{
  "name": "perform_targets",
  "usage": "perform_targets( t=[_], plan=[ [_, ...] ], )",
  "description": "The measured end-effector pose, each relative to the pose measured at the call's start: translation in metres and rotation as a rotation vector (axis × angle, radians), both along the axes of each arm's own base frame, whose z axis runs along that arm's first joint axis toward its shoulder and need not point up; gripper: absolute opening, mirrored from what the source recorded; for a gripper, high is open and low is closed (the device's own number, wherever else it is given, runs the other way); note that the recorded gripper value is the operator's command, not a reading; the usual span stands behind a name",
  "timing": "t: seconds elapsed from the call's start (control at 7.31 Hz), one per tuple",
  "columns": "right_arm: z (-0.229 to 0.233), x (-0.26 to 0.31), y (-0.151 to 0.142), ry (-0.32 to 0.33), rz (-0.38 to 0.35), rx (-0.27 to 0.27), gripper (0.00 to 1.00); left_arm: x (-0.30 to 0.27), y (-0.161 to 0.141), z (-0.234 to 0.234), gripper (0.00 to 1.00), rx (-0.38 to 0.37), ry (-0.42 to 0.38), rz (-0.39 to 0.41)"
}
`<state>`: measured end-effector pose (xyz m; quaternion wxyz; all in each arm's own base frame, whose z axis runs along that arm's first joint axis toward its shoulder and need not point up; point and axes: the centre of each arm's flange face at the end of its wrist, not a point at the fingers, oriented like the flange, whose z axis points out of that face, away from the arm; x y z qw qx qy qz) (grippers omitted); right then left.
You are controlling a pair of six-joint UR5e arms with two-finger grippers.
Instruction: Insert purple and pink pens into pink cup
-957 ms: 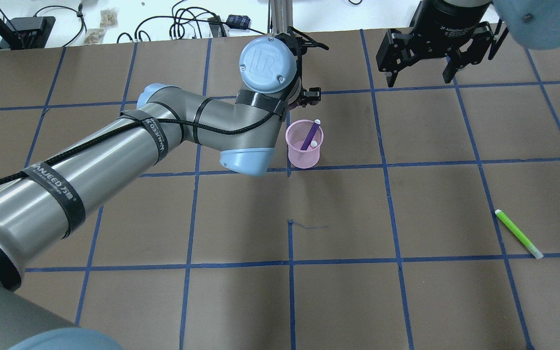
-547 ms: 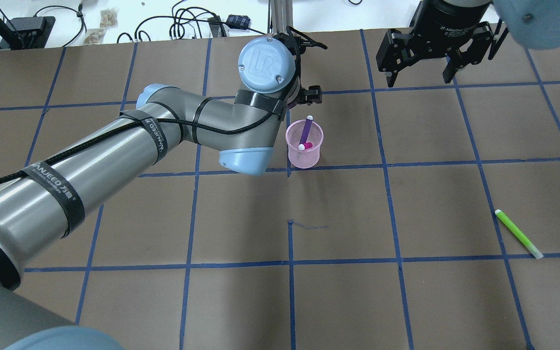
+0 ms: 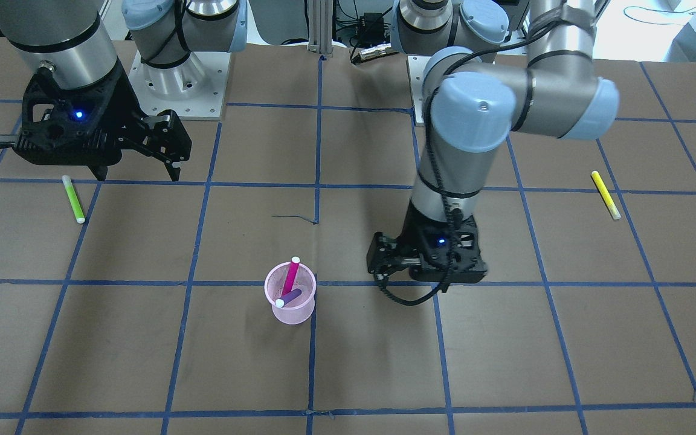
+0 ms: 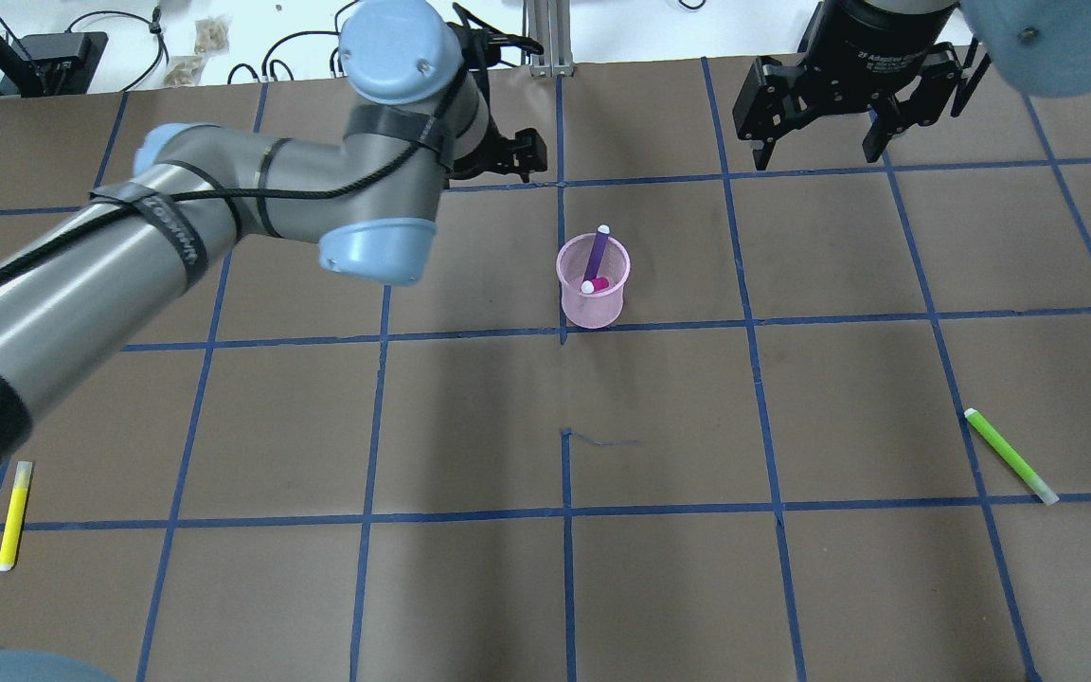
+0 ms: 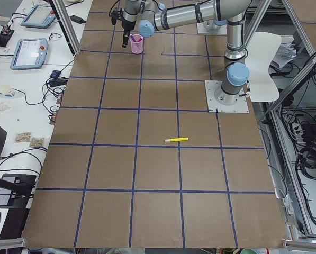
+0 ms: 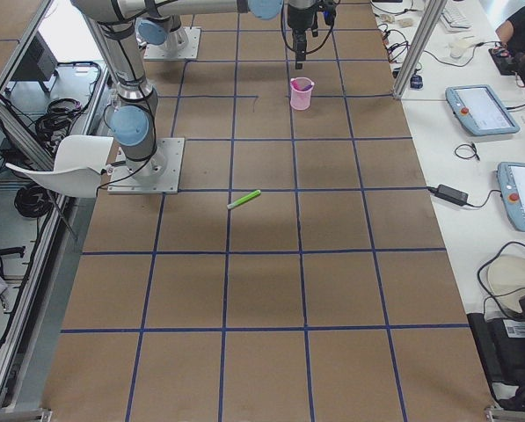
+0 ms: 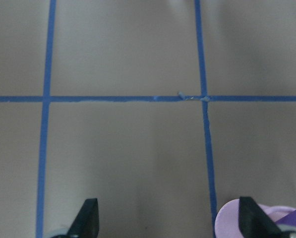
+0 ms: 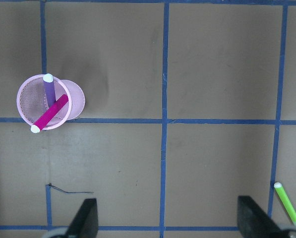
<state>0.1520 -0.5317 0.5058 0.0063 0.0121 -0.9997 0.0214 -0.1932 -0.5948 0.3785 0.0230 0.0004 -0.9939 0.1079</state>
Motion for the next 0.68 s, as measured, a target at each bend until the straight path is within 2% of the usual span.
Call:
perform_targets(
  t=[0.27, 0.41, 0.68],
  plan=[
    [0.0, 0.0, 0.0, 0.0, -0.001, 0.0, 1.0, 0.059, 0.031, 0.053, 1.0, 0.123, -0.014, 0.039],
    [0.0, 0.0, 0.0, -0.001, -0.001, -0.001, 1.0, 0.071, 0.049, 0.085, 1.0, 0.142, -0.017, 0.054],
    [0.0, 0.0, 0.0, -0.002, -0.001, 0.0, 1.0, 0.076, 0.082, 0.129, 1.0, 0.112, -0.038, 0.065]
  ],
)
